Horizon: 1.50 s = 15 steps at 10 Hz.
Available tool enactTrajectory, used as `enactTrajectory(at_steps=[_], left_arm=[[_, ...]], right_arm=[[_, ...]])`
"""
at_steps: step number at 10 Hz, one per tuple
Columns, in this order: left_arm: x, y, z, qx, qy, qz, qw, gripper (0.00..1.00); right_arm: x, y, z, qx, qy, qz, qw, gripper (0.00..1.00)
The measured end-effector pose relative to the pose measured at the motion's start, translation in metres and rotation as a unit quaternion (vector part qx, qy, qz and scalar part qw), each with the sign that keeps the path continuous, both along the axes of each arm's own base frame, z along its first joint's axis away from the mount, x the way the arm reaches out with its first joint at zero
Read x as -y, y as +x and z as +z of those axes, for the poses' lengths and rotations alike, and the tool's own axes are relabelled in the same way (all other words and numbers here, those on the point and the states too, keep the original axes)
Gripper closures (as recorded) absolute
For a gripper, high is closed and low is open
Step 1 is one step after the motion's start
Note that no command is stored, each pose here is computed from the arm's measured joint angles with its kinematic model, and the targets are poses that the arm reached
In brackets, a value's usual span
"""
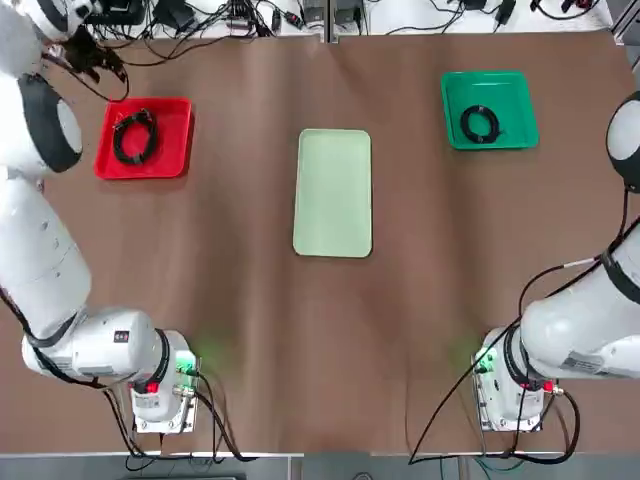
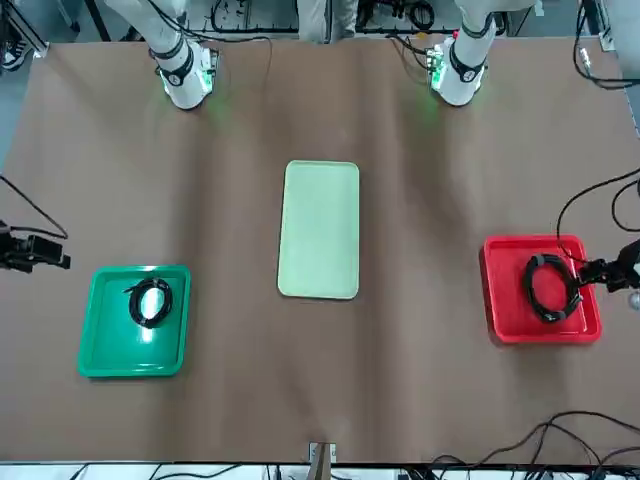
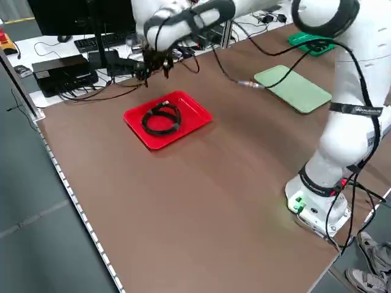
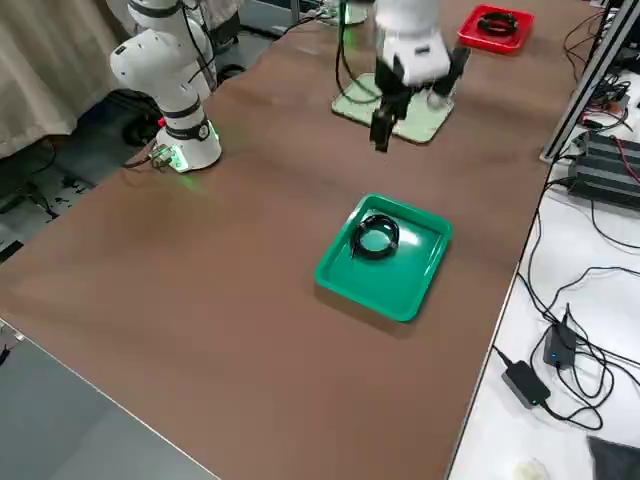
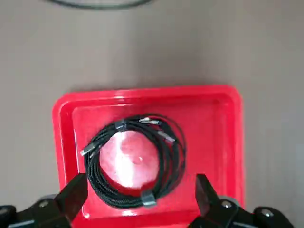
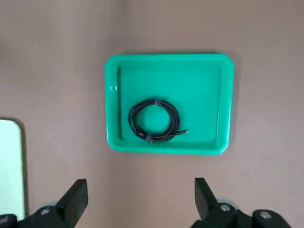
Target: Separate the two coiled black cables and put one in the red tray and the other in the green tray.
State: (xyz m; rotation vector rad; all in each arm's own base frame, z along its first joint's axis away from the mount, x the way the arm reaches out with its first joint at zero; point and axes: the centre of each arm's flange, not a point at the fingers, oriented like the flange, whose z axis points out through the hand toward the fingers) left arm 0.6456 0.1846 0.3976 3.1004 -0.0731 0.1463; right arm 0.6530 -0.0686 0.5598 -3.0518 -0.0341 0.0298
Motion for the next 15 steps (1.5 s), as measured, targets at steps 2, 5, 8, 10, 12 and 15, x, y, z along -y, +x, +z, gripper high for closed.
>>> enactTrajectory(at_steps=[2,5,8,10,12,15], left_arm=[[0.083,-0.008,0.067,0.015,0.023,0.030,0.999,0.00],[0.145,-0.037,0.145,0.025,0.006,0.038,0.999,0.00],[0.153,-0.061,0.238,-0.005,0.003,0.030,1.000,0.00],[0.161,-0.073,0.257,-0.038,0.001,0.036,0.999,0.00],[0.184,-0.070,0.254,-0.042,-0.002,0.059,0.997,0.00],[0.202,-0.060,0.236,-0.048,0.014,0.050,0.997,0.00]], right_arm=[[-0.018,-0.019,0.040,0.013,-0.003,-0.013,1.000,0.02],[-0.045,-0.058,0.088,0.012,-0.034,-0.007,0.999,0.04],[-0.053,-0.076,0.105,0.009,-0.041,0.000,0.999,0.01],[-0.052,-0.084,0.107,0.005,-0.043,-0.002,0.999,0.01],[-0.050,-0.092,0.108,0.004,-0.045,-0.005,0.999,0.01],[-0.049,-0.092,0.108,0.005,-0.045,-0.011,0.999,0.01]])
